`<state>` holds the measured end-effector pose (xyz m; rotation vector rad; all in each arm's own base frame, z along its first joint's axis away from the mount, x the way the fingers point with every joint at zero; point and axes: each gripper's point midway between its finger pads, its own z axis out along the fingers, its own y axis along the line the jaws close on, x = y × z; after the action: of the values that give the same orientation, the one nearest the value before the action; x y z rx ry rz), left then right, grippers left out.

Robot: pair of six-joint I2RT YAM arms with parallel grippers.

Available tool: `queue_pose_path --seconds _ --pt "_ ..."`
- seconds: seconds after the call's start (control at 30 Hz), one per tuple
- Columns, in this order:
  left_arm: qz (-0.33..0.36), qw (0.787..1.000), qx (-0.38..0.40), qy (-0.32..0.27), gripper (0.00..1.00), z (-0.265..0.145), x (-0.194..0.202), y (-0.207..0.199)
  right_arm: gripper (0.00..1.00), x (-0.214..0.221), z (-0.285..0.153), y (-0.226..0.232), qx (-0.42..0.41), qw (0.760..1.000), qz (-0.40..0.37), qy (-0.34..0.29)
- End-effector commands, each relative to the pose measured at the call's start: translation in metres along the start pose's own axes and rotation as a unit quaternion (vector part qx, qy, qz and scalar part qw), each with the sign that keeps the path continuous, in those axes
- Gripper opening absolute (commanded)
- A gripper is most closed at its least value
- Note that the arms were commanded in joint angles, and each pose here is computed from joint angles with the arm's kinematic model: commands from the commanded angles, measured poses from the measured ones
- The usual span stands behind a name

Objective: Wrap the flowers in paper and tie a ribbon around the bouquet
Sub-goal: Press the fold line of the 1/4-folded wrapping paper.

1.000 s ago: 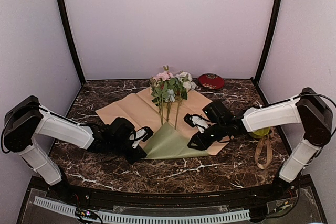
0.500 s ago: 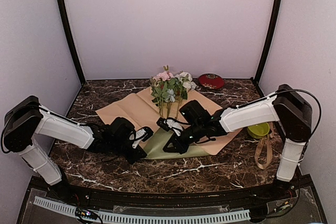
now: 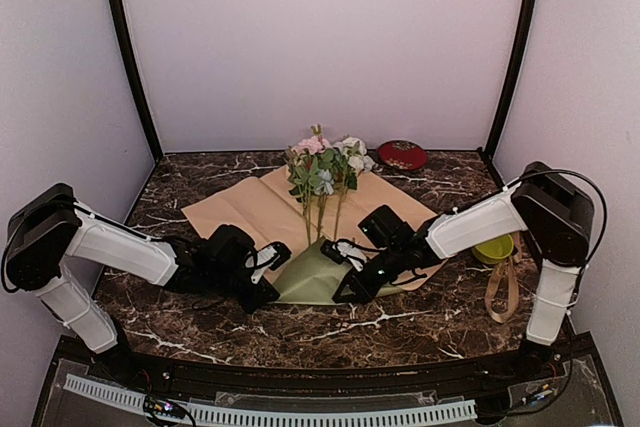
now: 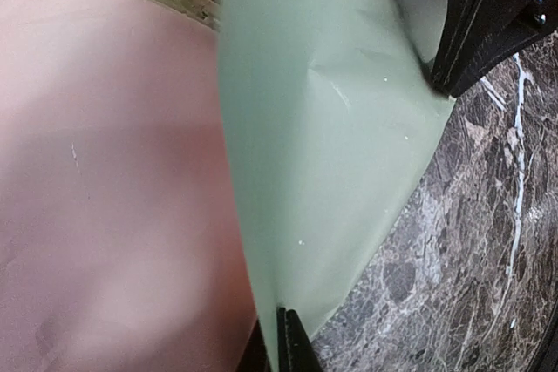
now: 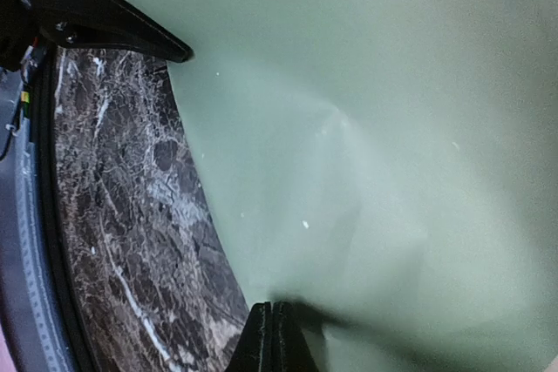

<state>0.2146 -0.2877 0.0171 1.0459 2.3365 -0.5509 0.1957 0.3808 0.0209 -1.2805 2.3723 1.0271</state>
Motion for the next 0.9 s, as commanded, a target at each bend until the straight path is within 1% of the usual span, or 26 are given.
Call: queue_pose_path --seconds 0.0,0.23,0.4,0.5,0.63,0.73,0.87 --pt "-0.006 0.999 -0.017 0.052 0.00 -0.001 0.034 0.010 0.00 0.032 -0.017 -0.031 0.041 0.996 0.073 0.018" --pt "-0.010 0.999 -0.018 0.051 0.00 -0.002 0.035 0.011 0.00 0.066 -0.035 -0.035 0.064 0.990 0.119 0.039" --pt "-0.011 0.998 -0.019 0.052 0.00 -0.001 0.035 0.011 0.00 0.095 -0.045 -0.039 0.098 0.981 0.156 0.062" --pt "-0.013 0.998 -0.020 0.052 0.00 -0.001 0.036 0.012 0.00 0.108 -0.054 -0.043 0.121 0.973 0.181 0.073" --pt "-0.012 0.998 -0.019 0.050 0.00 -0.002 0.034 0.012 0.00 0.129 -0.070 -0.056 0.148 0.957 0.236 0.085" --pt "-0.014 0.998 -0.022 0.051 0.00 -0.002 0.036 0.013 0.00 0.137 -0.081 -0.062 0.161 0.947 0.265 0.086" --pt "-0.015 0.998 -0.017 0.051 0.00 -0.002 0.036 0.011 0.00 0.125 -0.100 -0.062 0.169 0.945 0.273 0.059"
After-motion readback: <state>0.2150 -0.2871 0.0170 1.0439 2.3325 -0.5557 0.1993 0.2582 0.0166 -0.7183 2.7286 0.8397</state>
